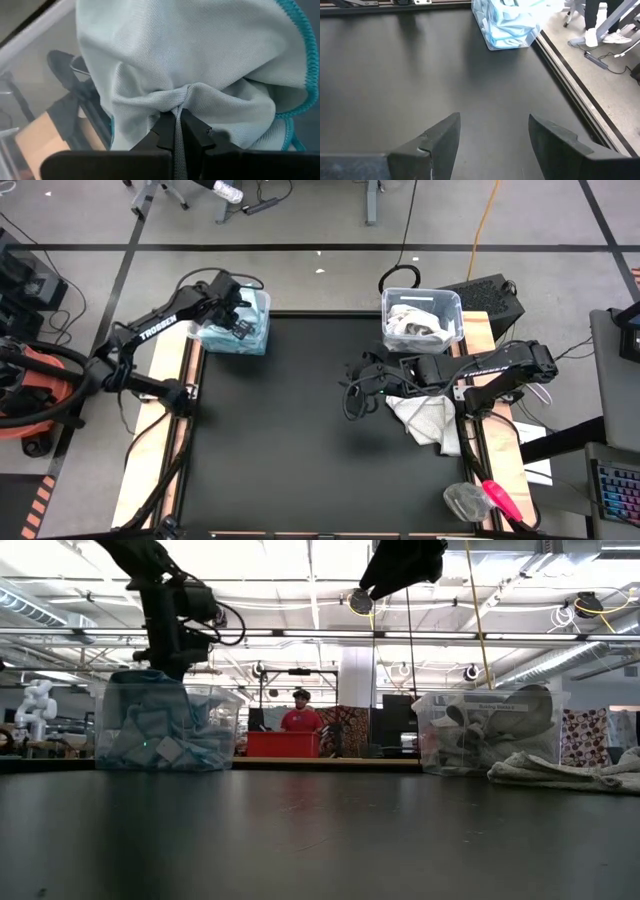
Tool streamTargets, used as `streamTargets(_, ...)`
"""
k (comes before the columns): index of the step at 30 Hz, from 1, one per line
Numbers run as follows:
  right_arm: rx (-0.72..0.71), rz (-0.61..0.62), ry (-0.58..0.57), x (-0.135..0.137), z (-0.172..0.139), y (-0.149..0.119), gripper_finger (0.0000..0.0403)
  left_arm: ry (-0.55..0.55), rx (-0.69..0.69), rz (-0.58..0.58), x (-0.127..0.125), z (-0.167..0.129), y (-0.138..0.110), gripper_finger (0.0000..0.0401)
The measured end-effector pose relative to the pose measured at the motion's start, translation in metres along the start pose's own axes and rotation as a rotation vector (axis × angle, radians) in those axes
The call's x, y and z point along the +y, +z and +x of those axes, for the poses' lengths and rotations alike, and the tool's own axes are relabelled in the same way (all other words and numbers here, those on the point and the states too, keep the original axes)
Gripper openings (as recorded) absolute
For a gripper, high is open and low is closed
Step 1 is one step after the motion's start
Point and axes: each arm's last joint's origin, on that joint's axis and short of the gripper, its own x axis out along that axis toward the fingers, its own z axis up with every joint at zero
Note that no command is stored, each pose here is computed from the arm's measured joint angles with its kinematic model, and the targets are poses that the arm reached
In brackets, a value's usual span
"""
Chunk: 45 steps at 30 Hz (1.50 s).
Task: Sort microfiber towel by color & place in baskets
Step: Put the blue towel into the left transparent bin, then put the gray towel into the right transparent bin
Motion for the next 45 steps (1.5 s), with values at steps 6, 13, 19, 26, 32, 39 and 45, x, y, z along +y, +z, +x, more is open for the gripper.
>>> streamTargets(6, -0.001, 0.01, 0.0, 0.0, 0.0, 0.0, 0.0226, -0.046, 0.062, -0.019, 0.004, 0.014, 0.001, 0.0033)
streamTargets(13, 0.007, 0.022, -0.003, 0.0, 0.0, -0.001, 0.0226, -0.059, 0.121, -0.017, 0.003, 0.027, 0.001, 0.0052)
streamTargets(19, 0.016, 0.017, -0.006, -0.001, 0.0, -0.002, 0.0226, -0.06, 0.124, -0.017, 0.003, 0.029, 0.002, 0.0077)
streamTargets(26, 0.034, 0.005, -0.018, -0.001, 0.0, -0.004, 0.0226, -0.098, 0.131, -0.019, 0.002, 0.028, 0.001, 0.0122)
streamTargets(32, 0.044, -0.002, -0.02, -0.002, -0.001, -0.005, 0.0226, -0.135, 0.123, -0.022, 0.002, 0.02, 0.004, 0.0137)
streamTargets(39, 0.024, -0.003, -0.019, -0.009, -0.011, -0.002, 0.0226, -0.156, 0.112, -0.022, 0.006, -0.004, 0.016, 0.0138)
streamTargets(45, 0.01, 0.018, -0.036, -0.028, -0.029, 0.0, 0.0226, -0.172, 0.053, -0.017, 0.01, -0.033, 0.025, 0.0138)
